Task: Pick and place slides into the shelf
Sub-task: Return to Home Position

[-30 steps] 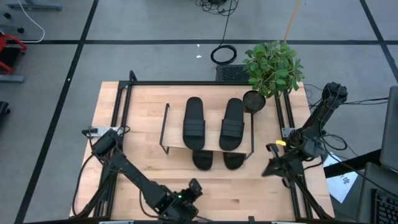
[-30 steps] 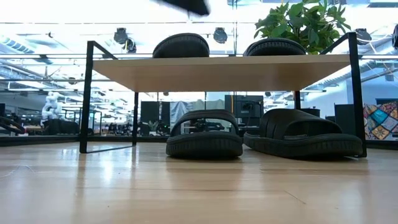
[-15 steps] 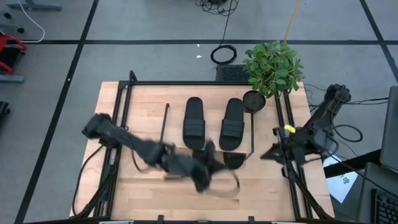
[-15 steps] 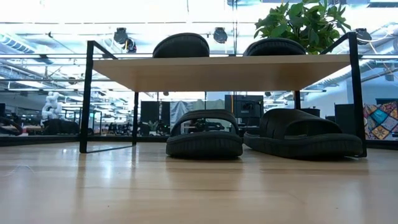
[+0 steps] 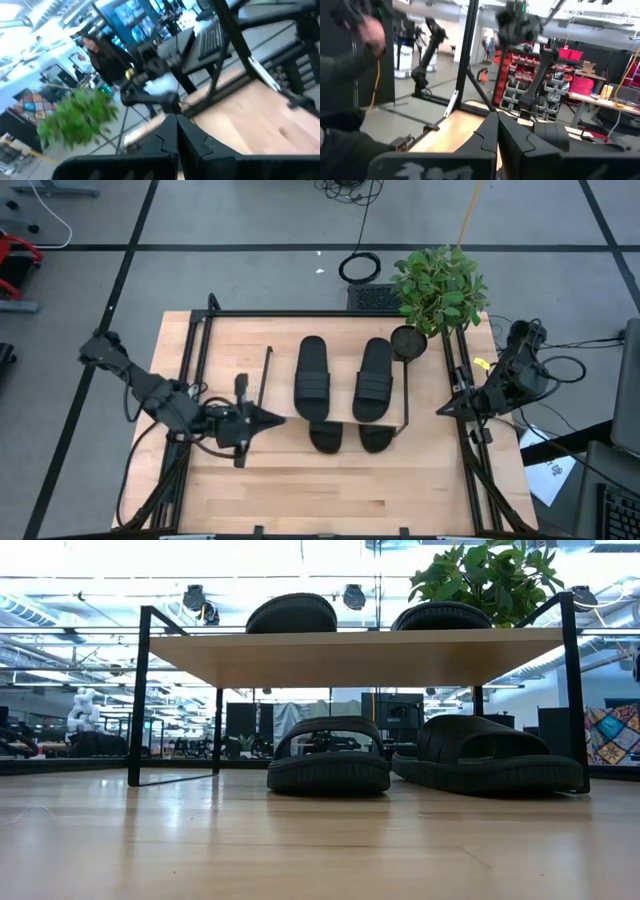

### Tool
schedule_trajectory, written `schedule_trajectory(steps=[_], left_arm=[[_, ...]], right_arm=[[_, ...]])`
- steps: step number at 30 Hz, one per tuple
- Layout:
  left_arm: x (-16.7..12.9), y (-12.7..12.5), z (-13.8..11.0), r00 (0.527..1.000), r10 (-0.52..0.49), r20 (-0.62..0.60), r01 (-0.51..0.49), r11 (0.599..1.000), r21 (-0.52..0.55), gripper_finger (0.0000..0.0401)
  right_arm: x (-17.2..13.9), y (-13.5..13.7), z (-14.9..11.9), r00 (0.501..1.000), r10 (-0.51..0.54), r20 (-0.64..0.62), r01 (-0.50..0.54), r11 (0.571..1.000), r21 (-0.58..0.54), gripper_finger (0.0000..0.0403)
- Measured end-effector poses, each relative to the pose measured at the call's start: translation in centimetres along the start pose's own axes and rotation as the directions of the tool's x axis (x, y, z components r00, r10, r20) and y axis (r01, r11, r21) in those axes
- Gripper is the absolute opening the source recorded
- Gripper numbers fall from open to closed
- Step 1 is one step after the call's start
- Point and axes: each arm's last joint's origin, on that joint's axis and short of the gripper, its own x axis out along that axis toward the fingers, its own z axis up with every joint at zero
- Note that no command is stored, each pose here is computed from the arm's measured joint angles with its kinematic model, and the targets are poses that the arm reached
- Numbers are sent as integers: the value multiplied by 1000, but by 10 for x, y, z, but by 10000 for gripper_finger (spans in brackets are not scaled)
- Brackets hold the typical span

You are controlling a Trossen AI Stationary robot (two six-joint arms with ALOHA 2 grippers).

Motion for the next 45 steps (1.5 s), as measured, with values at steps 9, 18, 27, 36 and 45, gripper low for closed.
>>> schedule_trajectory(steps=[9, 18, 27, 36, 45], left_arm=[[-43, -30, -103, 991, 132, 14, -128, 980, -150, 0], [-85, -37, -173, 966, 253, 59, -218, 913, -346, 0], [-103, -46, -217, 936, 350, 25, -318, 878, -358, 0], [-105, -47, -223, 963, 232, 136, -175, 925, -336, 0], [-99, -50, -231, 982, 37, 183, 18, 958, -287, 0]], right_arm=[[-6, 2, -25, 1000, 9, -16, -9, 999, 39, 0], [-3, 7, -44, 996, -60, -73, 65, 996, 68, 0], [-4, 6, -54, 988, -122, -90, 123, 992, 6, 0], [-8, 1, -58, 999, -23, -35, 27, 995, 93, 0], [12, 19, -108, 994, 105, 38, -109, 987, 120, 0]])
